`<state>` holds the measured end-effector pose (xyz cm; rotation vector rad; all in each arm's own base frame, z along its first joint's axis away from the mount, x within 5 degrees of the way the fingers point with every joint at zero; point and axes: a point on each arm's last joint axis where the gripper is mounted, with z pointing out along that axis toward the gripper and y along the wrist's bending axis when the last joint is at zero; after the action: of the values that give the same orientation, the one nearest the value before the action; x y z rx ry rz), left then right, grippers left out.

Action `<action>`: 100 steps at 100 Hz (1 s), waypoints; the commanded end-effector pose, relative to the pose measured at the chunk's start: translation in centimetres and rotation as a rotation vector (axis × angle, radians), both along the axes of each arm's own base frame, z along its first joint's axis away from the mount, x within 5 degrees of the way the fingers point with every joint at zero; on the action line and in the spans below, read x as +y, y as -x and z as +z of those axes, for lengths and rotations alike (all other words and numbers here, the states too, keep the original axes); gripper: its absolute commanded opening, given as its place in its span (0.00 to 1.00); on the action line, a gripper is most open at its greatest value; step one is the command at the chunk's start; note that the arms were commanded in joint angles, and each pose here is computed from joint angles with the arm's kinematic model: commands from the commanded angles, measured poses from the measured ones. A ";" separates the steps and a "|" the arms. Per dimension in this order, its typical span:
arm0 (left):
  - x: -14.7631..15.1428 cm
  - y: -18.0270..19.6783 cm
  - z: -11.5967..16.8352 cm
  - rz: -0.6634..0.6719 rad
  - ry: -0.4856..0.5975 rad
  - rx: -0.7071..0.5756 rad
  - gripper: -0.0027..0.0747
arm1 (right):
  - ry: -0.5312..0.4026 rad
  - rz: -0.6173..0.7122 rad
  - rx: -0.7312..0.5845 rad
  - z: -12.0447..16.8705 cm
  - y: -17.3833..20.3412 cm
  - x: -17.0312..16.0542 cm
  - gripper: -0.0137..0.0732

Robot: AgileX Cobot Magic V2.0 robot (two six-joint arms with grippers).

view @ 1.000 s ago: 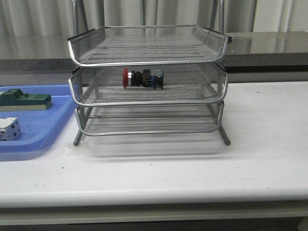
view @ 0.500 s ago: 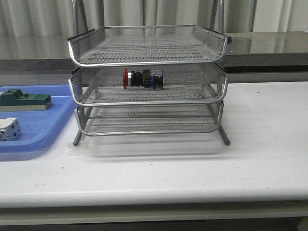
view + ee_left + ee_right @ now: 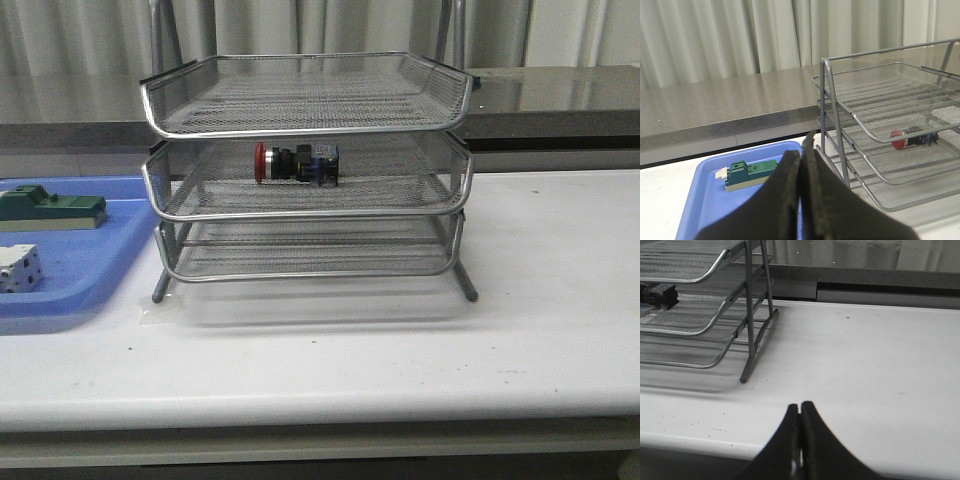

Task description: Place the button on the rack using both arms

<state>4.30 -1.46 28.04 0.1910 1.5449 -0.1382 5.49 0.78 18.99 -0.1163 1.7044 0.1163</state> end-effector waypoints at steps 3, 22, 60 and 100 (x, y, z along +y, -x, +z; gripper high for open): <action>0.2 0.1 1.5 0.025 0.041 -0.084 0.01 | -0.042 0.004 -0.151 1.1 0.0 0.0 0.08; 0.2 0.1 1.5 0.025 0.041 -0.084 0.01 | -0.061 0.005 -0.175 1.2 0.0 0.1 0.08; 0.2 0.1 1.5 0.025 0.041 -0.084 0.01 | -0.062 0.005 -0.173 1.2 0.0 0.1 0.08; 0.2 0.1 1.5 0.025 0.041 -0.084 0.01 | -0.062 0.005 -0.173 1.2 0.0 0.1 0.08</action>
<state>4.30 -1.46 28.04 0.1910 1.5449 -0.1382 5.60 0.86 19.31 -0.0890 1.6279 0.1524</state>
